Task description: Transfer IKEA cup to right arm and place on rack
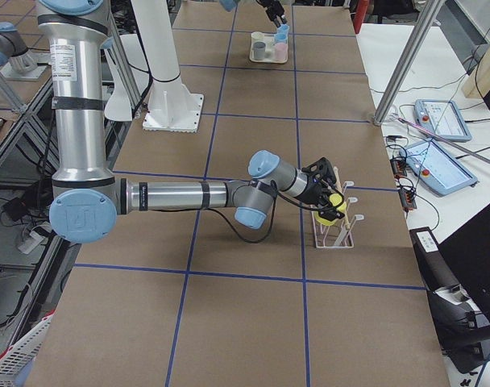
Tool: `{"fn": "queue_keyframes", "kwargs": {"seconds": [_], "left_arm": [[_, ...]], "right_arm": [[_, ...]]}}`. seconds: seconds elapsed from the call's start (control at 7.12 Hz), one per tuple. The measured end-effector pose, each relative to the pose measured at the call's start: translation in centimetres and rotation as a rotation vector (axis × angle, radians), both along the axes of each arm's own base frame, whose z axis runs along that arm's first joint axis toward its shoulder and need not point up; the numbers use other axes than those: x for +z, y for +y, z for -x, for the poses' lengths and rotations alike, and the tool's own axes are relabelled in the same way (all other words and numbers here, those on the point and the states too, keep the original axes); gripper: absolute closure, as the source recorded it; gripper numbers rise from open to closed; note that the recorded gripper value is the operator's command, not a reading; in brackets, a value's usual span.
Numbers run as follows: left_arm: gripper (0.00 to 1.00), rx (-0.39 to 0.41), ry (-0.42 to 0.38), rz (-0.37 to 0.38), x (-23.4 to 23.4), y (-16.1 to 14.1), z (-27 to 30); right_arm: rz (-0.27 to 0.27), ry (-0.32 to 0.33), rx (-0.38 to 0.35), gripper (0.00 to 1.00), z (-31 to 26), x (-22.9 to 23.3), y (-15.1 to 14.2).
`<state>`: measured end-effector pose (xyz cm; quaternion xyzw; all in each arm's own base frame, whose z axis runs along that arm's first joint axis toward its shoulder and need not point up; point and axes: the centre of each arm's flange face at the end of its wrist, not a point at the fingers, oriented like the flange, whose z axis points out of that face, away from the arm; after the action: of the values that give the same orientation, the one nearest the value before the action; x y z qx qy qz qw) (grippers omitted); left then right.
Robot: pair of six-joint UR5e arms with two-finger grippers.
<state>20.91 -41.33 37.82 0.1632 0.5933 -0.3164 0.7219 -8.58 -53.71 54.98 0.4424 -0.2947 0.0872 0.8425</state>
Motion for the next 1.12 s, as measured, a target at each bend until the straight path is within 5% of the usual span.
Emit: {"fn": "queue_keyframes", "kwargs": {"seconds": [0.84, 0.98, 1.12], "left_arm": [[0.0, 0.0, -0.004, 0.006, 0.4, -0.1, -0.2], [0.0, 0.0, -0.004, 0.006, 0.4, -0.1, -0.2], [0.0, -0.001, -0.003, 0.005, 0.4, -0.1, -0.2]], "right_arm": [[0.005, 0.01, -0.01, 0.99, 1.5, 0.4, -0.6], [0.006, 0.011, -0.011, 0.96, 1.6, 0.5, -0.9], [0.01, 0.013, -0.011, 0.83, 1.7, 0.8, -1.0]]}}
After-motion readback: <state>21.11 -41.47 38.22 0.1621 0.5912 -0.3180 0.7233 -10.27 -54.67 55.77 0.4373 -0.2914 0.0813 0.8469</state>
